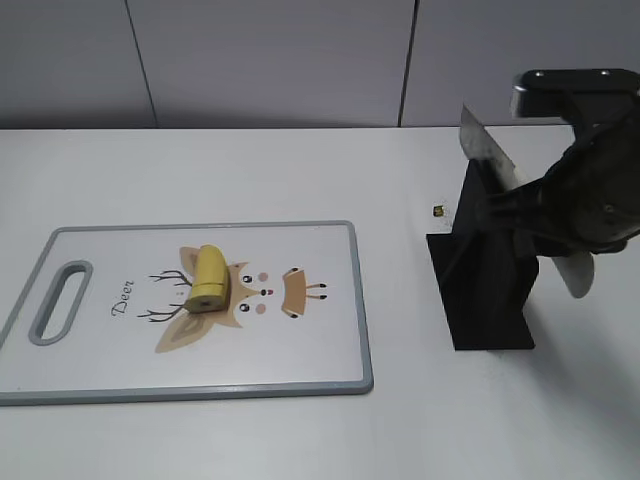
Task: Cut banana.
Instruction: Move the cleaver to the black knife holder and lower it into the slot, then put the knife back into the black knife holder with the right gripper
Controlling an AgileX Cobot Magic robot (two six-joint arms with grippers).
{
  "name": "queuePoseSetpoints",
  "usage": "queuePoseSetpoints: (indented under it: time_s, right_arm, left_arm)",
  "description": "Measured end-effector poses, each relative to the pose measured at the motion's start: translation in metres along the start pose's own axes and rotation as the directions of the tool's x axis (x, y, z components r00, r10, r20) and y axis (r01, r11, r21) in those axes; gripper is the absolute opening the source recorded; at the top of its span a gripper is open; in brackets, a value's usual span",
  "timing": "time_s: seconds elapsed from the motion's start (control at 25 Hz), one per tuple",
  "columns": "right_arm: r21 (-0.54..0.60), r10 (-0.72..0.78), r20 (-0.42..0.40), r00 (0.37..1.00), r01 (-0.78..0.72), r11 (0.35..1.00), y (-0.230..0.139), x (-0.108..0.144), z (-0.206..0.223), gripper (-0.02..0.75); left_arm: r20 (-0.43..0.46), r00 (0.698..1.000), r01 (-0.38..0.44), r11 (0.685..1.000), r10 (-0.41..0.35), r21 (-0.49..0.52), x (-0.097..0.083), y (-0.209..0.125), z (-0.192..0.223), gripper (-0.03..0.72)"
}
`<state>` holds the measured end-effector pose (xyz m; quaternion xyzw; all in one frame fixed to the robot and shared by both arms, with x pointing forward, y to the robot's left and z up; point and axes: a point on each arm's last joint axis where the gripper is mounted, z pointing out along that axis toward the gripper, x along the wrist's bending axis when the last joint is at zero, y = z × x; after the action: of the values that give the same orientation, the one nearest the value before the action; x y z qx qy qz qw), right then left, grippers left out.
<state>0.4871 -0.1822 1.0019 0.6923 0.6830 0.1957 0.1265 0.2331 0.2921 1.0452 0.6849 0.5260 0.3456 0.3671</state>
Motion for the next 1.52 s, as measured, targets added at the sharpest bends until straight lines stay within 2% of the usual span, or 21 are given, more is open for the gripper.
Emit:
queuePoseSetpoints:
  time_s: [0.44,0.52,0.72,0.76,0.84,1.0,1.2,1.36,1.52]
  right_arm:
    - [0.010,-0.002,0.004,1.000,0.002,1.000,-0.001,0.000,0.004,0.182]
    - [0.009,-0.003,0.004,1.000,0.003,1.000,0.000,0.001,0.005,0.258]
    - [0.013,-0.006,0.007,1.000,0.006,1.000,0.000,0.001,0.007,0.569]
    - [0.013,-0.006,0.007,1.000,0.006,1.000,0.000,0.001,0.007,0.615]
    - [0.000,-0.006,0.001,1.000,0.006,1.000,0.000,0.000,0.002,0.657]
    - [-0.081,-0.040,-0.035,0.999,0.037,0.996,0.003,-0.002,-0.025,0.675]
    - [-0.191,-0.157,-0.086,0.984,0.139,0.972,-0.004,-0.010,-0.075,0.674]
    - [-0.246,-0.278,-0.106,0.955,0.245,0.938,-0.024,-0.020,-0.101,0.661]
    - [-0.299,-0.314,-0.121,0.942,0.268,0.916,-0.052,-0.034,-0.116,0.650]
  left_arm:
    - [0.000,1.000,0.000,1.000,0.000,0.000,0.000,0.000,0.000,0.495]
    - [0.000,1.000,0.000,1.000,0.000,0.000,0.000,0.000,0.000,0.494]
    - [0.000,1.000,0.000,1.000,0.000,0.000,0.000,0.000,0.000,0.492]
    - [0.000,1.000,0.000,1.000,0.000,0.000,0.000,0.000,0.000,0.492]
    - [0.000,1.000,0.000,1.000,0.000,0.000,0.000,0.000,0.000,0.492]
    - [0.000,1.000,0.000,1.000,0.000,0.000,0.000,0.000,0.000,0.492]
    - [0.000,1.000,0.000,1.000,0.000,0.000,0.000,0.000,0.000,0.492]
    - [0.000,1.000,0.000,1.000,0.000,0.000,0.000,0.000,0.000,0.492]
    - [0.016,0.999,0.028,1.000,-0.028,-0.002,-0.001,0.000,0.000,0.492]
